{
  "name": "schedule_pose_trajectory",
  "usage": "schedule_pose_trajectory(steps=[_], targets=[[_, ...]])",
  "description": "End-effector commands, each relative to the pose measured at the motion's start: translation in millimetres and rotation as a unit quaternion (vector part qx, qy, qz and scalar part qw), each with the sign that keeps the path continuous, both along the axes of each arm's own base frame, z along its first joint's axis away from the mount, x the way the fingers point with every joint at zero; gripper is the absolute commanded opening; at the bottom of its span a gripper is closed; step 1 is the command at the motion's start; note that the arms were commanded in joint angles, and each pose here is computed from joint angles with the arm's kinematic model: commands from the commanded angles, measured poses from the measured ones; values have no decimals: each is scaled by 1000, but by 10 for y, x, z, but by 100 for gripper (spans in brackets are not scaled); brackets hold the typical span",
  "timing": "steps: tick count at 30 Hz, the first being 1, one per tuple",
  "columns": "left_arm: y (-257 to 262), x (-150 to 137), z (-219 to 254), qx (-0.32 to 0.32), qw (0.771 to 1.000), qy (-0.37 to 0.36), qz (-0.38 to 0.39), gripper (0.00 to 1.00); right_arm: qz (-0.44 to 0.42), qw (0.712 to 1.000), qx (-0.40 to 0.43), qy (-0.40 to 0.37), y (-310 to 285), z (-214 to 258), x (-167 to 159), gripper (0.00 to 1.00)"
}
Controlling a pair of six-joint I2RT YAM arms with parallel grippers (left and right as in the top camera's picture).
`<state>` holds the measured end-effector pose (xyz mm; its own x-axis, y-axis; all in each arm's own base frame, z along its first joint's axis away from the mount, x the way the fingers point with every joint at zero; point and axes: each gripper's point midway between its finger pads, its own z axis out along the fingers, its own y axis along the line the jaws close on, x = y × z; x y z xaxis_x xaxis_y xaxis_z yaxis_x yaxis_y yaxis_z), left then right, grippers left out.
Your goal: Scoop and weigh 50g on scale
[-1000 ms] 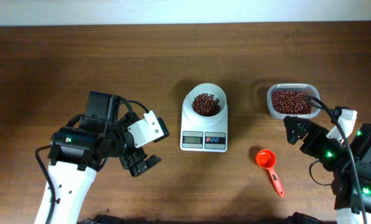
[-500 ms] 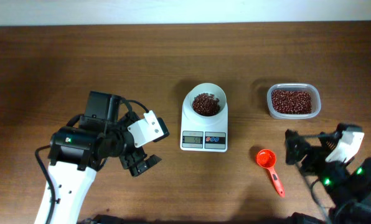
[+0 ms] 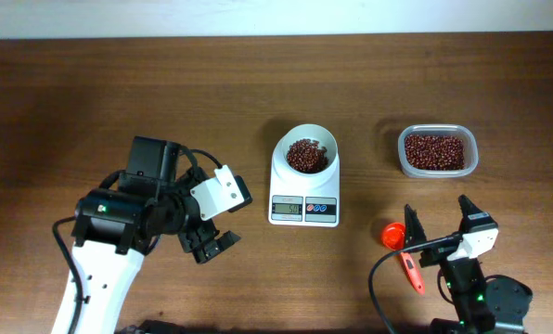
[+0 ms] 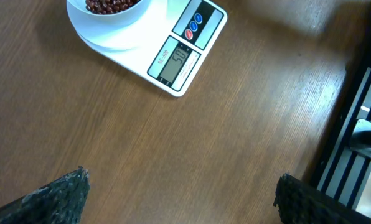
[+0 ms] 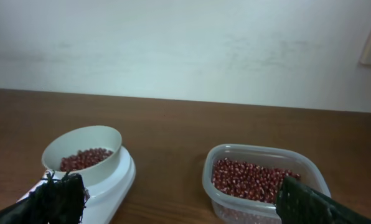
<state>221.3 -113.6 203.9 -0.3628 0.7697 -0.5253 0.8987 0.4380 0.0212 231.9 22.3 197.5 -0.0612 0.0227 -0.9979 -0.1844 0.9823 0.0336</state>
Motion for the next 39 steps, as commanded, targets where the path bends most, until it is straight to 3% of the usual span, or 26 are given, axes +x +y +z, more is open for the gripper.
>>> schedule_pose_trajectory(steps=[1,17,39], targets=[[-11,-16,22,-8,1000,-3,-4,99,-27,1000,-7,1,-90,-143,52,99],[-11,-16,22,-8,1000,-3,-4,99,-80,997,15,8,-242,-393,139,99],[-11,-16,22,-8,1000,-3,-4,99,-79,997,15,16,-237,-429,147,99]])
